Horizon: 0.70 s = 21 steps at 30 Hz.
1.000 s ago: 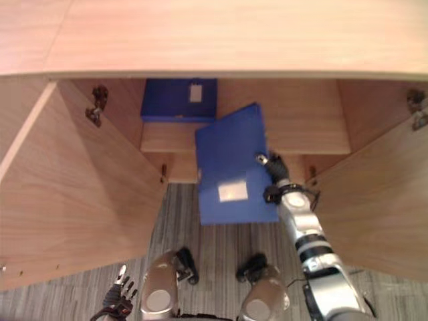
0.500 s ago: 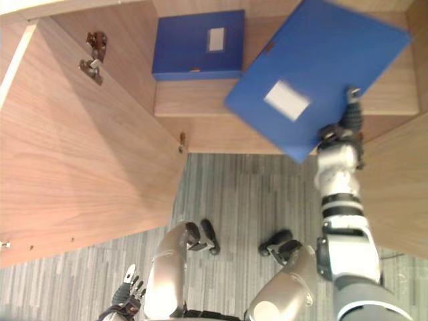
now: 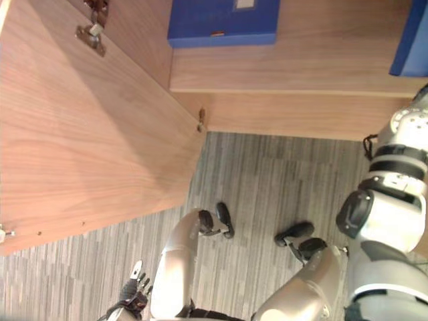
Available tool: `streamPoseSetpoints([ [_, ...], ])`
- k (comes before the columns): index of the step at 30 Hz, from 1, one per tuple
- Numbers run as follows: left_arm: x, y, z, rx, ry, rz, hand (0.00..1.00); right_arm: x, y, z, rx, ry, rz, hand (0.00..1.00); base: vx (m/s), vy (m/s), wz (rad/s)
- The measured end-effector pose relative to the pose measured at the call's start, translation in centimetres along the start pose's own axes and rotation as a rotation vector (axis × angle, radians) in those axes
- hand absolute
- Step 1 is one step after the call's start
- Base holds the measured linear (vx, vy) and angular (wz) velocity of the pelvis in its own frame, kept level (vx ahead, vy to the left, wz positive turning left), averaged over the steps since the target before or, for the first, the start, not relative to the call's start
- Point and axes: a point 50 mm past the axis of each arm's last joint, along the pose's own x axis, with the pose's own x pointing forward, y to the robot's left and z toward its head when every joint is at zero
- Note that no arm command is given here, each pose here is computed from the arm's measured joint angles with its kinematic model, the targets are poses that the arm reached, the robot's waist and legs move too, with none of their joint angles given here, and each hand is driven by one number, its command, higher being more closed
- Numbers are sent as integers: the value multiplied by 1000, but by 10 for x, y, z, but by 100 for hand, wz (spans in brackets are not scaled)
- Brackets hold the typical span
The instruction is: Walk over to the cabinet, pick up the folder, carry it to the office cabinet, place the folder inside the office cabinet, then close the office cabinet door
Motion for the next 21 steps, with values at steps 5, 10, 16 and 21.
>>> streamPoseSetpoints([
  [5, 0, -4, -1, 7, 5, -11, 0, 1, -3, -2, 34, 14, -102, 0, 28, -91, 6],
  [10, 0, -8, 4, -29, -11, -13, 0, -3, 24, -17, 46, 76, -64, 0, 19, -118, 4],
  [16, 0, -11, 8, -46, -26, -15, 0, -4, 63, -30, -99, 155, 78, 0, 39, -118, -3],
  [21, -1, -11, 10, -44, -33, -21, 0, -4, 59, -48, -351, 232, 138, 0, 44, -83, -9],
])
